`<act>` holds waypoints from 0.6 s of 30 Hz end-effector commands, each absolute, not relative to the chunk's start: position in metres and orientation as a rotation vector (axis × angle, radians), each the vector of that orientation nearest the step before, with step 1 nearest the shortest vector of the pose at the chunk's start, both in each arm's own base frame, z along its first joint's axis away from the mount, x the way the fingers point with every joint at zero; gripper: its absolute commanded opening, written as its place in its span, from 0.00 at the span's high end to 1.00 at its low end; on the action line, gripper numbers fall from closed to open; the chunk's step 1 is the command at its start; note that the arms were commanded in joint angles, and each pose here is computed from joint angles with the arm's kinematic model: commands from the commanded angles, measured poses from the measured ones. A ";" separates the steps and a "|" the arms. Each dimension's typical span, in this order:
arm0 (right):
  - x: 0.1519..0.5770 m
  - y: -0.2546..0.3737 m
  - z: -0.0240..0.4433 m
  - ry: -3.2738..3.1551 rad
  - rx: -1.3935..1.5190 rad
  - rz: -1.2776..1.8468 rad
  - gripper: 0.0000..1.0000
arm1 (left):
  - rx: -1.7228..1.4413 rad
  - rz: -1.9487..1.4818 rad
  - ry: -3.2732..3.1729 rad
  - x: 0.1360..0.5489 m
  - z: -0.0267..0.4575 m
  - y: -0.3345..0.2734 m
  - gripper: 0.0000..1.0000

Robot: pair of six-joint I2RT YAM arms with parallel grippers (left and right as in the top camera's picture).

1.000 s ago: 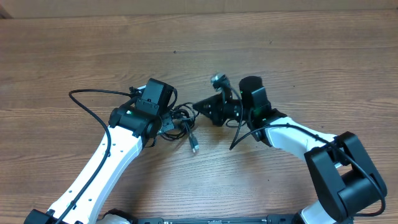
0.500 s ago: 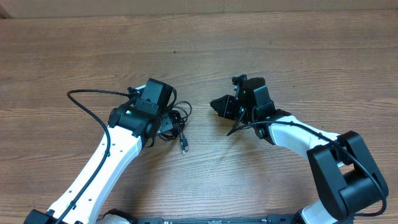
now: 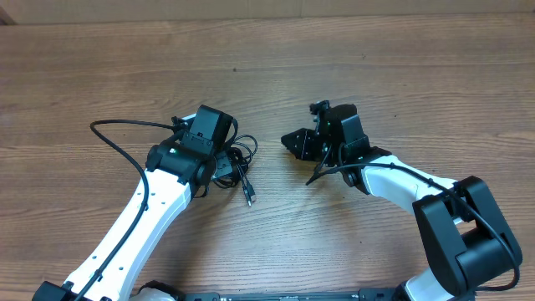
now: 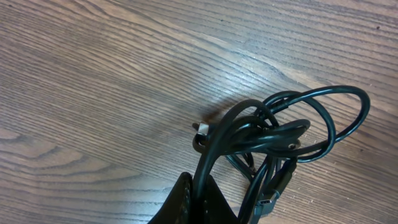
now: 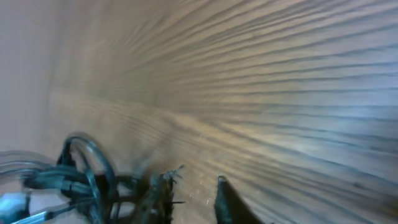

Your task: Untangle cables

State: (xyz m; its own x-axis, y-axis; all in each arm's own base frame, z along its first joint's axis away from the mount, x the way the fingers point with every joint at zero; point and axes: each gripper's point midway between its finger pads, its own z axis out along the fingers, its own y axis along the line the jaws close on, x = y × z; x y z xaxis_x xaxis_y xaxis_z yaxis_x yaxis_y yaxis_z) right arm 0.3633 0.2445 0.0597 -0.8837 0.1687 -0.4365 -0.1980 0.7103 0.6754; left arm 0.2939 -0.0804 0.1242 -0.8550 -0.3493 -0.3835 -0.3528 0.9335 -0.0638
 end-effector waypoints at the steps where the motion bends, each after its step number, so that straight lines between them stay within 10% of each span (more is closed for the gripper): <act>1: 0.353 0.256 0.072 2.403 -0.189 1.124 0.69 | -0.537 0.034 2.670 0.297 0.125 -0.076 0.96; 18: 0.329 0.278 0.086 2.174 -0.734 1.147 0.67 | 0.544 -0.154 2.643 0.304 0.129 -0.129 0.96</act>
State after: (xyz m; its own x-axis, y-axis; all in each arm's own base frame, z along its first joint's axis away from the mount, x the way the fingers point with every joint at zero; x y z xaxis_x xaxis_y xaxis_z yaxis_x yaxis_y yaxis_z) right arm 0.3304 0.2734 0.0775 -0.7587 -0.1579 -0.6320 -0.6068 0.5241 0.5976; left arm 0.3118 -0.1080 0.1321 -0.8900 0.0939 -0.4462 0.1120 0.9936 -0.0143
